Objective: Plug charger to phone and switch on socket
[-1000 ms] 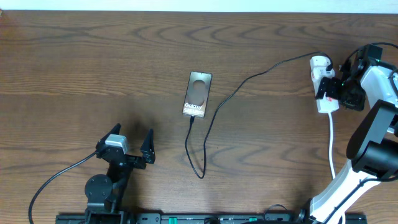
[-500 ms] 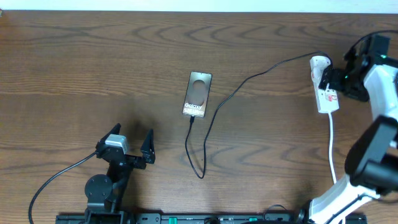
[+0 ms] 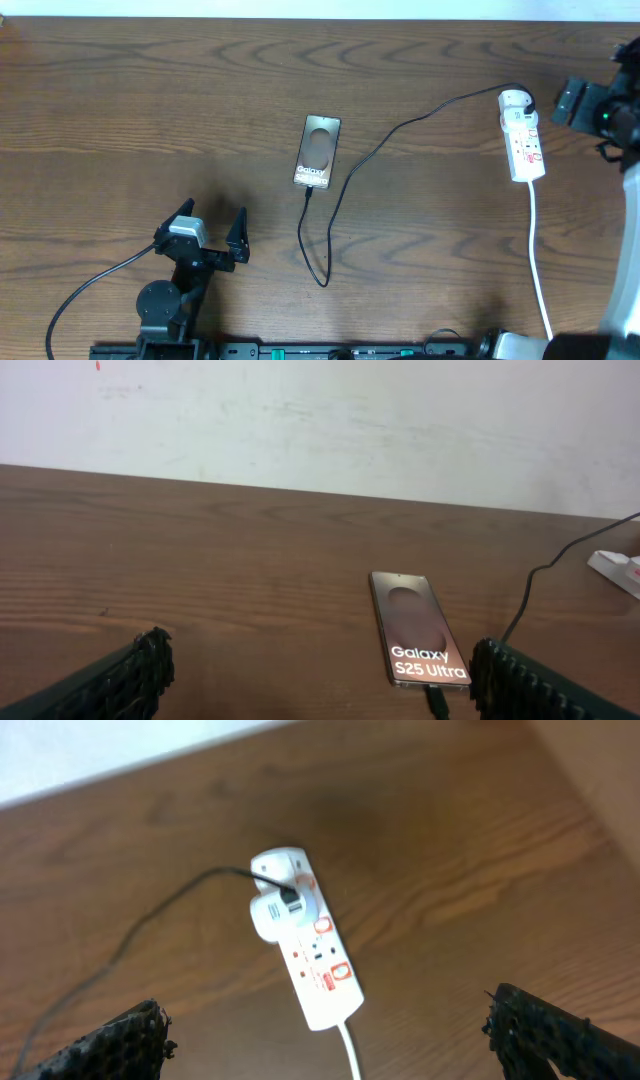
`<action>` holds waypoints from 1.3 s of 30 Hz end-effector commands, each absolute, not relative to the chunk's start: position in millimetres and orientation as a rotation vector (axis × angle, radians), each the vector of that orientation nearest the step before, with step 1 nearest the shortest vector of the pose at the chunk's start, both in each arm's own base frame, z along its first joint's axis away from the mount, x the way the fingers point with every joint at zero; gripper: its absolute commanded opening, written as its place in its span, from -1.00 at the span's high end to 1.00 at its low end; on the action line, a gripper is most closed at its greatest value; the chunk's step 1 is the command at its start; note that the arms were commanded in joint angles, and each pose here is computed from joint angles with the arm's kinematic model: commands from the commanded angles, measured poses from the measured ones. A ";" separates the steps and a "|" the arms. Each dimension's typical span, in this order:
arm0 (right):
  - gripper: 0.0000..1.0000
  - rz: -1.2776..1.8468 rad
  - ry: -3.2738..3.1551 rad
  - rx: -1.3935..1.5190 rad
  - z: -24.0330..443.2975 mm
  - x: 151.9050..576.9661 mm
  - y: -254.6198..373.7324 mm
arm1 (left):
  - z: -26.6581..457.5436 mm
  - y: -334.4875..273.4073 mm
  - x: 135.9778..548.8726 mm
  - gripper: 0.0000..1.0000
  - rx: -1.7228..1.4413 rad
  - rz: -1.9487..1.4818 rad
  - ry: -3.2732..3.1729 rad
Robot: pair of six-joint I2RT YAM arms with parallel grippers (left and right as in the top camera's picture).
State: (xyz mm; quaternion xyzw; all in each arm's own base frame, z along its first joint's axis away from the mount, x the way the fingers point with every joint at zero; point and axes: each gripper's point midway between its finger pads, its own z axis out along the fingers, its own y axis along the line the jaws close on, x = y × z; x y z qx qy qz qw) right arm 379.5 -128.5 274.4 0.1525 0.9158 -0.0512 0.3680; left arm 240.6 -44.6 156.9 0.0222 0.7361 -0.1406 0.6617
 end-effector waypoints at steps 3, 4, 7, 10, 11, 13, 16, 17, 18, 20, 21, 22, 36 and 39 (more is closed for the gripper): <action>-0.98 -0.153 2.269 0.359 307.9 366.6 -122.7 | 141.5 -44.9 239.5 -0.92 0.056 -0.316 1.714; -0.98 -0.153 2.266 0.358 309.1 366.0 -122.4 | 141.5 -44.9 239.5 -0.92 0.056 -0.316 1.714; -0.99 -0.152 2.271 0.360 307.0 367.1 -122.8 | 141.5 -44.9 239.5 -0.92 0.056 -0.316 1.714; -0.99 -0.148 2.292 0.363 299.4 370.7 -124.1 | 141.5 -44.9 239.5 -0.92 0.056 -0.316 1.714; -0.99 -0.147 2.302 0.365 295.5 372.5 -124.7 | 141.5 -44.8 239.6 -0.92 0.056 -0.315 1.714; -0.99 -0.143 2.322 0.368 287.9 375.9 -125.8 | 141.5 -44.8 239.6 -0.92 0.056 -0.315 1.714; -0.99 -0.138 2.349 0.373 277.4 380.4 -127.4 | 141.5 -44.9 239.5 -0.92 0.056 -0.316 1.714; -0.99 -0.137 2.358 0.374 274.0 381.6 -127.8 | 141.5 -44.9 239.5 -0.92 0.056 -0.316 1.714; -0.99 -0.136 2.364 0.376 271.7 382.6 -128.2 | 141.5 -44.9 239.5 -0.92 0.056 -0.316 1.714; -0.99 -0.133 2.376 0.378 266.8 384.2 -128.7 | 141.5 -44.9 239.5 -0.92 0.056 -0.316 1.714; -0.98 -0.133 2.381 0.378 265.0 384.8 -128.9 | 141.5 -44.9 239.5 -0.92 0.056 -0.316 1.714; -0.99 -0.132 2.384 0.379 263.8 385.2 -129.1 | 141.5 -44.9 239.5 -0.92 0.056 -0.316 1.714; -0.98 -0.130 2.396 0.381 258.9 386.9 -129.6 | 141.5 -44.9 239.5 -0.92 0.056 -0.316 1.714; -0.99 -0.130 2.397 0.381 258.8 386.8 -129.6 | 141.5 -44.9 239.5 -0.92 0.056 -0.316 1.714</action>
